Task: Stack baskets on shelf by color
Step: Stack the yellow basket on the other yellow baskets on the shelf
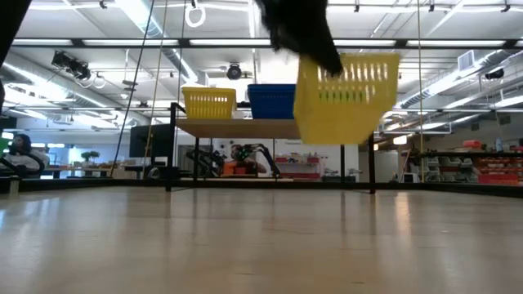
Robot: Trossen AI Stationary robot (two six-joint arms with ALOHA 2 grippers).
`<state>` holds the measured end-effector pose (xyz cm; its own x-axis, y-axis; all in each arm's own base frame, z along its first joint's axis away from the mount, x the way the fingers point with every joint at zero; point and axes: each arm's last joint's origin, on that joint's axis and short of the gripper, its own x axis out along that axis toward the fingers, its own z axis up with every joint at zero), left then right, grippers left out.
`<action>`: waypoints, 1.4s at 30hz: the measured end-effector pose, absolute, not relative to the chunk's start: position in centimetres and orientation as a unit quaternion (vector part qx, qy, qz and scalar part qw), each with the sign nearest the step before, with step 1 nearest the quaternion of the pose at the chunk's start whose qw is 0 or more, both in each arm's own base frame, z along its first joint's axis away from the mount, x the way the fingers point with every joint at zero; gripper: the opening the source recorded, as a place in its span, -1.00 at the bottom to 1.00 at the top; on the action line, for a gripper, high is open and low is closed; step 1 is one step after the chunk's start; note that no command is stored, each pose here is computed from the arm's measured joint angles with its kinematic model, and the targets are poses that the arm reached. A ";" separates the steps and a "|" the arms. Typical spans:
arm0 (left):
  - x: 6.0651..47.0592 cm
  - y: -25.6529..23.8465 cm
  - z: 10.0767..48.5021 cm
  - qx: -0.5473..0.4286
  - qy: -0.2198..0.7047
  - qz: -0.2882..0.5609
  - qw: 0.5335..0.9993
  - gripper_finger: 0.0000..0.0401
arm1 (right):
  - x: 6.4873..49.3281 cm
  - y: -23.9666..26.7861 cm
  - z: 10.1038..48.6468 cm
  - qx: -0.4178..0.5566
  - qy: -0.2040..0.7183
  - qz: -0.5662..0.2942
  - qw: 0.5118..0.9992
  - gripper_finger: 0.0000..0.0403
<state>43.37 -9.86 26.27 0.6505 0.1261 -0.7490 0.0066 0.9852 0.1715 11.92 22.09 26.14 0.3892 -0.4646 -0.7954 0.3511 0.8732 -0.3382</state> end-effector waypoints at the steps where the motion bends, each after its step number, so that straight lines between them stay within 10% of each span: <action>1: 43.3 -10.1 27.4 0.085 0.414 0.034 0.906 -0.94 | 12.1 22.0 26.2 -0.063 0.488 -0.245 0.835 -0.26; 16: 37.8 -8.4 39.9 0.149 0.462 0.152 0.861 -0.94 | 14.6 20.2 25.3 -0.175 0.377 -0.262 0.871 -0.26; 42: 30.2 4.6 45.7 0.118 0.501 0.203 0.833 -0.94 | 19.2 18.0 20.4 -0.243 0.304 -0.265 0.883 -0.26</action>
